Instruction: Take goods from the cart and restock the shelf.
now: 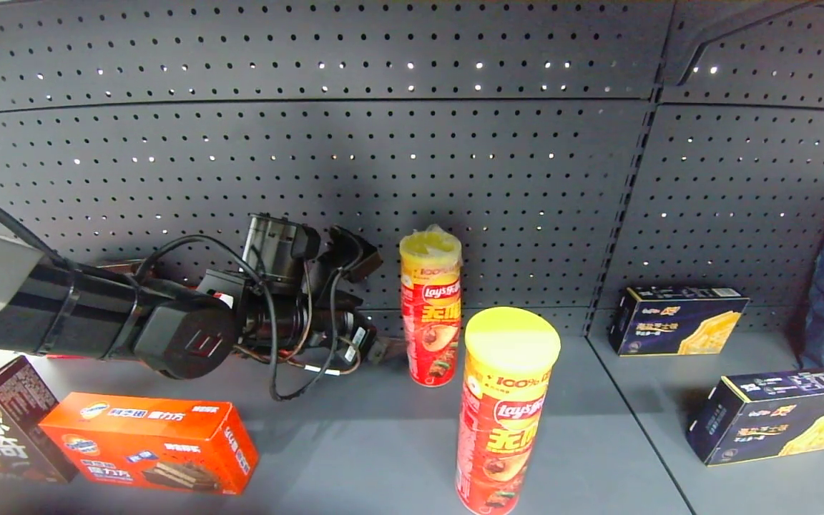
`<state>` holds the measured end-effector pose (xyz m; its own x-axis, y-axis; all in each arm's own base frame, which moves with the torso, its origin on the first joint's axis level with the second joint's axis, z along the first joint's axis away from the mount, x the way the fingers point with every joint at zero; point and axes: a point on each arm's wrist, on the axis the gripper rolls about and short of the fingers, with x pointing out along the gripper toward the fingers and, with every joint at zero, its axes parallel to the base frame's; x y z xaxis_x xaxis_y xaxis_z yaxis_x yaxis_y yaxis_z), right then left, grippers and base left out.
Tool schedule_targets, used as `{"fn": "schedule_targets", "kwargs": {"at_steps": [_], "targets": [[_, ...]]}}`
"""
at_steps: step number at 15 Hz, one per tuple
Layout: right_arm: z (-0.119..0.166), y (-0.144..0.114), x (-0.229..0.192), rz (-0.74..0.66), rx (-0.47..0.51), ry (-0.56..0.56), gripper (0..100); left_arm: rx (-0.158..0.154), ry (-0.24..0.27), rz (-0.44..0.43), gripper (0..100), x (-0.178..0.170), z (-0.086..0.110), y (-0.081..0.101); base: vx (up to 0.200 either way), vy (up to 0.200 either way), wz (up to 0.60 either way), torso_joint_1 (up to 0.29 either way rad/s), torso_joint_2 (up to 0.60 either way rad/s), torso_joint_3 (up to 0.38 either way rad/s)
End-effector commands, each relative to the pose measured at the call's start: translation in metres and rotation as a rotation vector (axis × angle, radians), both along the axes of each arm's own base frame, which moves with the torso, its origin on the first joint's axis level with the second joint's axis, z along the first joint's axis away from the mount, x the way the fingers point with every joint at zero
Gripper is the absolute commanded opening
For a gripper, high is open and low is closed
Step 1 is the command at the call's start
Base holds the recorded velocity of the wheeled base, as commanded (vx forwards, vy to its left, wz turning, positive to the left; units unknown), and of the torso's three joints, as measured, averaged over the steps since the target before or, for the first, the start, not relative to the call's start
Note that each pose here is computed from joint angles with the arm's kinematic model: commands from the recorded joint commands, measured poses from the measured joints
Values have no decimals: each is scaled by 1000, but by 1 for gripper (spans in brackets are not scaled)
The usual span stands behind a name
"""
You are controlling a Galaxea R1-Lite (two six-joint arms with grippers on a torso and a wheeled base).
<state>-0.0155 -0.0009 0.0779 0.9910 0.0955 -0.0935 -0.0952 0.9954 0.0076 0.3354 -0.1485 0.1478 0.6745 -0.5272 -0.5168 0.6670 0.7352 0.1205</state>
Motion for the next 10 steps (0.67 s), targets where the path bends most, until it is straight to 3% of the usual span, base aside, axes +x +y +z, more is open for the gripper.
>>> {"fn": "schedule_targets", "kwargs": {"at_steps": [1, 4, 6, 10], "targets": [[0, 0, 0, 1, 0, 1, 100, -1, -35, 27, 100, -3, 7, 6, 0, 0, 0, 0, 0, 0], [0, 0, 0, 1, 0, 1, 100, 24, -69, 84, 100, -5, 2, 9, 0, 0, 0, 0, 0, 0], [0, 0, 0, 1, 0, 1, 100, 63, -66, 133, 100, -8, -4, 9, 0, 0, 0, 0, 0, 0], [0, 0, 0, 1, 0, 1, 100, 71, -88, 171, 100, -8, -2, 3, 0, 0, 0, 0, 0, 0]]}}
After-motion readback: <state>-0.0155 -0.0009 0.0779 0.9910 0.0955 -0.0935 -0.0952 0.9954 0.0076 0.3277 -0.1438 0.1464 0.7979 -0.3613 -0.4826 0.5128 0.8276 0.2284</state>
